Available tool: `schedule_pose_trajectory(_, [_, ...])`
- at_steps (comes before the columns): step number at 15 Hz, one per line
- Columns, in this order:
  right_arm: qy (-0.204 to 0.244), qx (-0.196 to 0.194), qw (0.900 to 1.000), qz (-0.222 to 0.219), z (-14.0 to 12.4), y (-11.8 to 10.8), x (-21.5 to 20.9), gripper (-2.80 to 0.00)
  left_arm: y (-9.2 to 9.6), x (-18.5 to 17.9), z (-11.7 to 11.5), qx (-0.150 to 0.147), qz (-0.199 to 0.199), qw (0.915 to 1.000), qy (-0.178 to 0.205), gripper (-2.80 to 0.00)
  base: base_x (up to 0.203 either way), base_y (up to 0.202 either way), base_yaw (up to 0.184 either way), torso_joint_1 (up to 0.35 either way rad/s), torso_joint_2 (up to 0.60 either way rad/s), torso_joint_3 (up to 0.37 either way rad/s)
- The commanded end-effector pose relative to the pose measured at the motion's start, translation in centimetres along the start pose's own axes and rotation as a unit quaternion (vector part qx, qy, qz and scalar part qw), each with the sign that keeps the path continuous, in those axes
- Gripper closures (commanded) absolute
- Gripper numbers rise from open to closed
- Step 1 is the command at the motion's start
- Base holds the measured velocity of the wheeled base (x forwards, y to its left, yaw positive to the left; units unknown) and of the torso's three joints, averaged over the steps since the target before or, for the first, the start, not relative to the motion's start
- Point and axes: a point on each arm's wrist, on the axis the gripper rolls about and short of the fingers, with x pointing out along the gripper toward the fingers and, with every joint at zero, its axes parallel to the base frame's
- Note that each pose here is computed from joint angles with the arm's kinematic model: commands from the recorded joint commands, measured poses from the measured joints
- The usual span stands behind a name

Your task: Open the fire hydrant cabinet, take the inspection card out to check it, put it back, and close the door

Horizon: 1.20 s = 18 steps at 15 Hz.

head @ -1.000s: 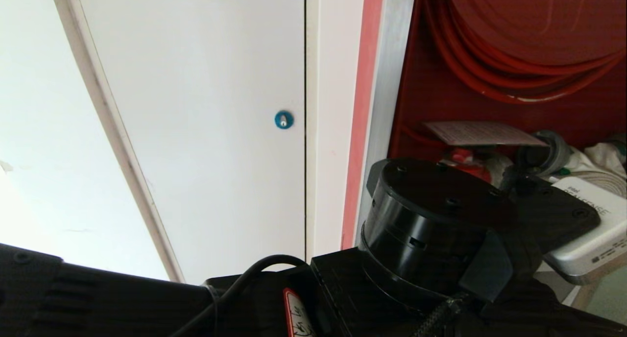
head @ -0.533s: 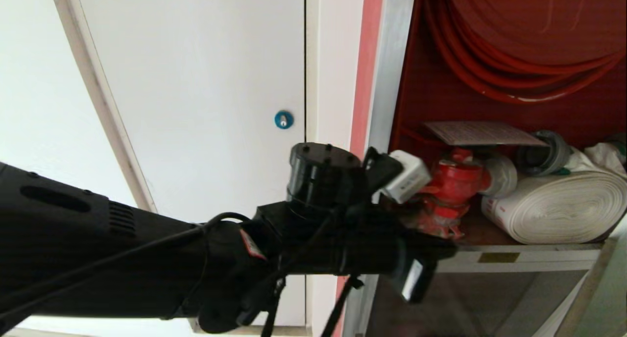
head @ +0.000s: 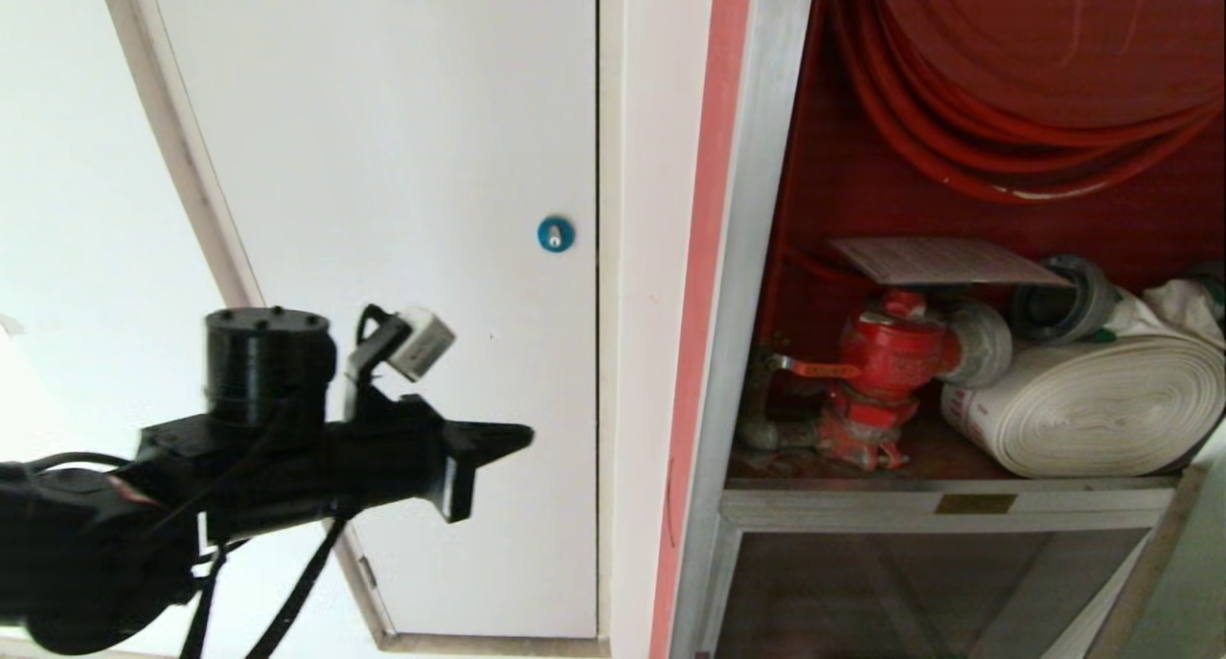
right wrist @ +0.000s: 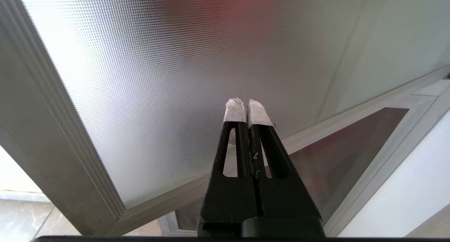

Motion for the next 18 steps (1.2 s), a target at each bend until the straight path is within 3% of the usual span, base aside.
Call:
schedule_pose_trajectory(1, [0.000, 0.000, 1.000, 0.000, 0.0, 0.0, 0.0, 0.00, 0.5, -5.9, 0.2, 0.016, 0.068, 0.9962, -0.051, 0.00, 0.000, 0.000, 0.000, 0.000, 0.00, 0.000])
schedule_pose_trajectory(3, [0.000, 0.000, 1.000, 0.001, 0.0, 0.0, 0.0, 0.00, 1.1, -9.9, 0.0, 0.026, 0.139, 0.9865, -0.083, 0.00, 0.000, 0.000, 0.000, 0.000, 0.00, 0.000])
schedule_pose_trajectory(5, [0.000, 0.000, 1.000, 0.001, 0.0, 0.0, 0.0, 0.00, 1.6, -13.5, -0.5, 0.028, 0.220, 0.9693, -0.106, 0.00, 0.000, 0.000, 0.000, 0.000, 0.00, 0.000])
schedule_pose_trajectory(6, [0.000, 0.000, 1.000, 0.000, 0.0, 0.0, 0.0, 0.00, 0.8, -15.1, -0.6, 0.038, 0.244, 0.9613, -0.122, 0.00, 0.000, 0.000, 0.000, 0.000, 0.00, 0.000])
schedule_pose_trajectory(11, [-0.001, 0.000, 1.000, 0.001, 0.0, 0.0, 0.0, 0.00, -5.1, -19.2, -3.0, 0.087, 0.265, 0.9436, -0.179, 0.00, 0.000, 0.000, 0.000, 0.000, 0.00, 0.000])
schedule_pose_trajectory(14, [0.000, 0.000, 1.000, 0.000, 0.0, 0.0, 0.0, 0.00, -8.9, -21.1, -5.3, 0.094, 0.245, 0.9478, -0.181, 0.00, 0.000, 0.000, 0.000, 0.000, 0.00, 0.000])
schedule_pose_trajectory(18, [0.000, 0.000, 1.000, 0.001, 0.0, 0.0, 0.0, 0.00, -12.7, -23.0, -8.3, 0.076, 0.174, 0.9690, -0.159, 0.00, 0.000, 0.000, 0.000, 0.000, 0.00, 0.000])
